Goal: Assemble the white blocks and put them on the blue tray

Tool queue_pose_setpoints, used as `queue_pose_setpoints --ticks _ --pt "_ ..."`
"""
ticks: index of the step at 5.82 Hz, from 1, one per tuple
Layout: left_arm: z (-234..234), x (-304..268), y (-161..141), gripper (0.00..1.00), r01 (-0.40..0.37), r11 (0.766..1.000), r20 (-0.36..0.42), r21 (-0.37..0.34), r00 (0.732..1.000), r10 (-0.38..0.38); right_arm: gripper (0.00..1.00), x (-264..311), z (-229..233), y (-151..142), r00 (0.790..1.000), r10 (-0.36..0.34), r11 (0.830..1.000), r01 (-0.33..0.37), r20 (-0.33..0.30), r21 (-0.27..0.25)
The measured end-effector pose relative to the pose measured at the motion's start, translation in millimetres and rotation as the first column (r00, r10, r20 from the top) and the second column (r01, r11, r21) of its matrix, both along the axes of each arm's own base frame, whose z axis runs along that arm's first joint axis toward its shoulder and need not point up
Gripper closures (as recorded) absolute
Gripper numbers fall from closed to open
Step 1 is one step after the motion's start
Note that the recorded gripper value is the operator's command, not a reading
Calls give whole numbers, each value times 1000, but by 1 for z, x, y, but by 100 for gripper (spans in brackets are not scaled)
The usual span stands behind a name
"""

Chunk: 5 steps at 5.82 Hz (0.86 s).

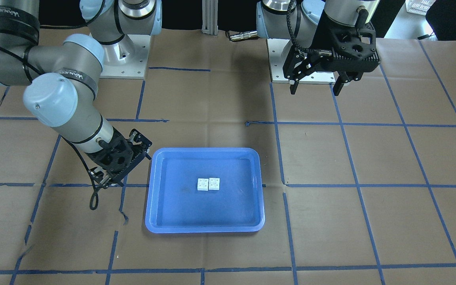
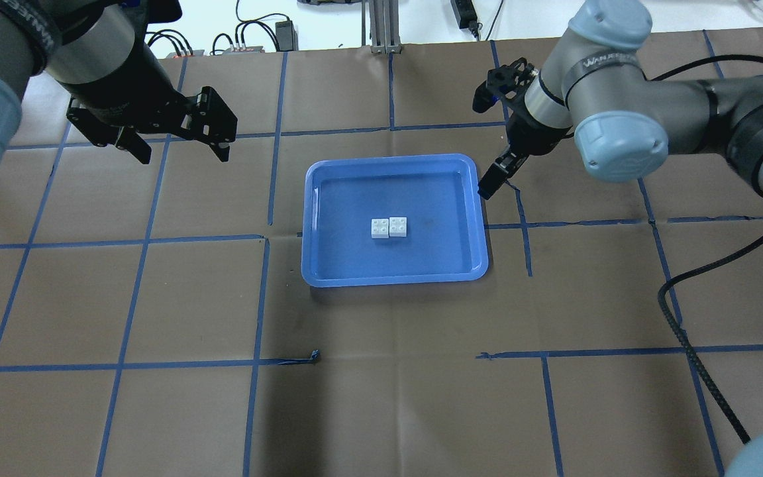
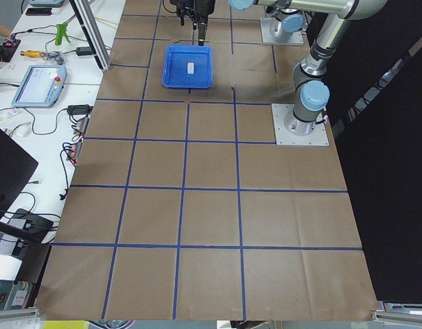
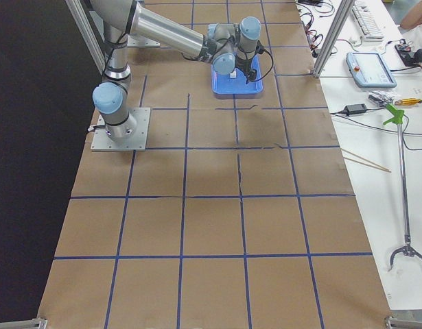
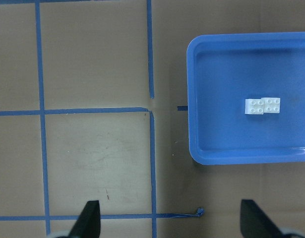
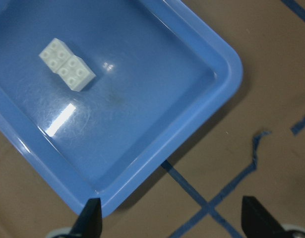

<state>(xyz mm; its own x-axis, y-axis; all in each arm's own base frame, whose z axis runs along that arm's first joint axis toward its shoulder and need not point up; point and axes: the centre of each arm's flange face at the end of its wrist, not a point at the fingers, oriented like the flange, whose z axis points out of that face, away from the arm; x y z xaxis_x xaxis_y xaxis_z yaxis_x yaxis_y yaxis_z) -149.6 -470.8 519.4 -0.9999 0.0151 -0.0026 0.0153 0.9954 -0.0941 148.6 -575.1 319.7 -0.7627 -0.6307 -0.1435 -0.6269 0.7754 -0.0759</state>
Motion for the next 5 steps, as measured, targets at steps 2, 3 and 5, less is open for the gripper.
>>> queue_pose_setpoints --ticks 2,3,5 --pt "0 0 0 0 -3 1000 -1 0 1000 3 0 -21 64 13 902 -390 904 413 -183 109" --pt "0 0 0 0 -4 1000 -1 0 1000 4 0 -29 103 29 828 -502 840 535 -249 88" --pt "0 0 0 0 -4 1000 -1 0 1000 4 0 -31 164 64 772 -584 793 609 -251 28"
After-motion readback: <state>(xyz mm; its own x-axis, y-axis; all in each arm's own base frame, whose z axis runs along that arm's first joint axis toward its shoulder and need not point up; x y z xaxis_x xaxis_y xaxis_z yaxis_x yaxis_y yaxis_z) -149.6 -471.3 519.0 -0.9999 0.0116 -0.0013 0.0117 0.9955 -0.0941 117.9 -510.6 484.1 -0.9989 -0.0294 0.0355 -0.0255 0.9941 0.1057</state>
